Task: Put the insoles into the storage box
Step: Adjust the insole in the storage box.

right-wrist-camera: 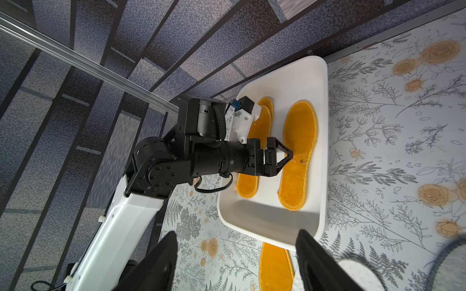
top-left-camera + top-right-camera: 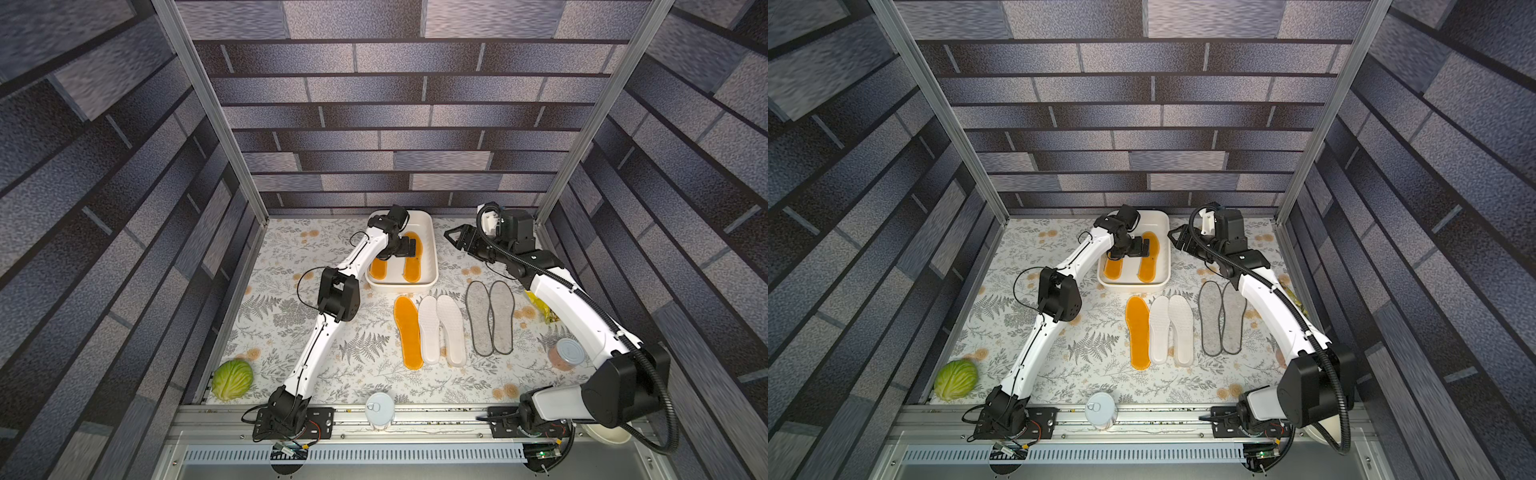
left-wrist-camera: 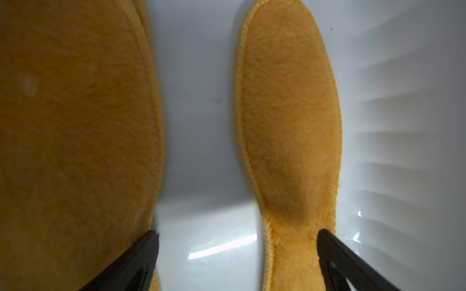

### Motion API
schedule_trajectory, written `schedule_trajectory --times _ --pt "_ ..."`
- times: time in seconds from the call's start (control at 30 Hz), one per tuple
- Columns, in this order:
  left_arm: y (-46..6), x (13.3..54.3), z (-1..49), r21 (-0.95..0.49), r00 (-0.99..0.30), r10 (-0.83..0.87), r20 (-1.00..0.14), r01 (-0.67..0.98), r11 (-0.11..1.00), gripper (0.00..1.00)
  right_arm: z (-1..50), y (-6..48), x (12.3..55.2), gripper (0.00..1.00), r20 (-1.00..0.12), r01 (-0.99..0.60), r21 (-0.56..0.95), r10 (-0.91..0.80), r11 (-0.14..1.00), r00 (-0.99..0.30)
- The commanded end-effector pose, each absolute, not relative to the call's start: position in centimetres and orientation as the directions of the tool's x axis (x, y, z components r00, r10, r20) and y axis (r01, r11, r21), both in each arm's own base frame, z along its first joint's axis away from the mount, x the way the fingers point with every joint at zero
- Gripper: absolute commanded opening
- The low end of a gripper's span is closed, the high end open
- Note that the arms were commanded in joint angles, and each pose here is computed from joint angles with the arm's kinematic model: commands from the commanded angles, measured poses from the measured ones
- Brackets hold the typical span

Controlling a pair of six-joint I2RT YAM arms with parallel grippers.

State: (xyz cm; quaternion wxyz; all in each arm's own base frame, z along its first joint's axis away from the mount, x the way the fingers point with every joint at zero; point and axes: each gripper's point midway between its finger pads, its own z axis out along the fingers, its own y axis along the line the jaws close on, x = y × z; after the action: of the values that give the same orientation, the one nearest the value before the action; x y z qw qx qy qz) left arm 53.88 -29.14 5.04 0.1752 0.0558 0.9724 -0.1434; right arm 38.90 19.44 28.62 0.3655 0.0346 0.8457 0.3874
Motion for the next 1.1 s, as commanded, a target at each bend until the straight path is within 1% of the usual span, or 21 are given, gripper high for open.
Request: schedule_trajectory --times 0.0,0.17,0.27,0.43,0.53,0.6,0.67,0.77,0.83,0.9,0.97,1.0,1.07 --pt "-30.0 54.2 9.6 -0.293 -0.901 0.048 -0.43 0.19 0.937 1.0 28.4 19.3 39.0 0.75 -0.589 -0.227 0.686 0.346 0.691 -0.73" --pt "-30.7 54.2 14.2 -0.297 -0.856 0.053 -0.514 0.235 0.926 1.0 28.5 19.3 38.8 0.75 -0.587 -0.227 0.688 0.344 0.689 -0.733" --pt "-30.7 53.3 16.8 -0.29 -0.843 0.057 -0.536 0.246 0.925 1.0 28.9 19.2 38.6 0.75 -0.596 -0.236 0.683 0.341 0.691 -0.727" --pt "-30.5 49.9 20.3 -0.225 -0.839 0.096 -0.536 0.251 0.941 1.0 29.5 19.2 38.0 0.75 -0.608 -0.253 0.677 0.331 0.691 -0.722" --pt "-30.7 47.1 21.5 -0.183 -0.846 0.139 -0.515 0.267 0.946 1.0 30.2 19.8 37.2 0.75 -0.618 -0.303 0.68 0.298 0.668 -0.728" --pt "-30.8 45.2 21.6 -0.18 -0.859 0.154 -0.488 0.271 0.946 1.0 30.6 20.1 36.4 0.75 -0.623 -0.336 0.681 0.273 0.65 -0.733" --pt "-30.9 43.4 21.7 -0.21 -0.87 0.144 -0.471 0.269 0.94 1.0 31.1 20.4 35.3 0.75 -0.628 -0.373 0.685 0.247 0.626 -0.738" --pt "-31.1 40.9 22.3 -0.337 -0.871 0.081 -0.485 0.272 0.901 1.0 31.4 20.4 33.3 0.75 -0.628 -0.4 0.694 0.231 0.599 -0.743" --pt "-30.1 39.2 23.0 -0.42 -0.867 0.007 -0.498 0.248 0.873 1.0 31.2 20.2 32.0 0.75 -0.619 -0.398 0.703 0.231 0.589 -0.751" --pt "-28.8 37.4 23.2 -0.469 -0.867 -0.045 -0.496 0.224 0.855 1.0 30.9 20.2 30.6 0.75 -0.604 -0.4 0.717 0.223 0.57 -0.765" --pt "-27.4 35.4 22.8 -0.488 -0.871 -0.073 -0.485 0.2 0.85 1.0 30.6 20.2 29.2 0.75 -0.589 -0.401 0.732 0.216 0.551 -0.779" --pt "-26.5 34.4 22.4 -0.487 -0.875 -0.084 -0.477 0.183 0.854 1.0 29.3 20.1 28.6 0.75 -0.564 -0.378 0.744 0.215 0.551 -0.797" --pt "-24.9 32.6 21.1 -0.479 -0.886 -0.103 -0.452 0.143 0.866 1.0 28.5 20.2 27.4 0.75 -0.551 -0.372 0.751 0.207 0.546 -0.808"
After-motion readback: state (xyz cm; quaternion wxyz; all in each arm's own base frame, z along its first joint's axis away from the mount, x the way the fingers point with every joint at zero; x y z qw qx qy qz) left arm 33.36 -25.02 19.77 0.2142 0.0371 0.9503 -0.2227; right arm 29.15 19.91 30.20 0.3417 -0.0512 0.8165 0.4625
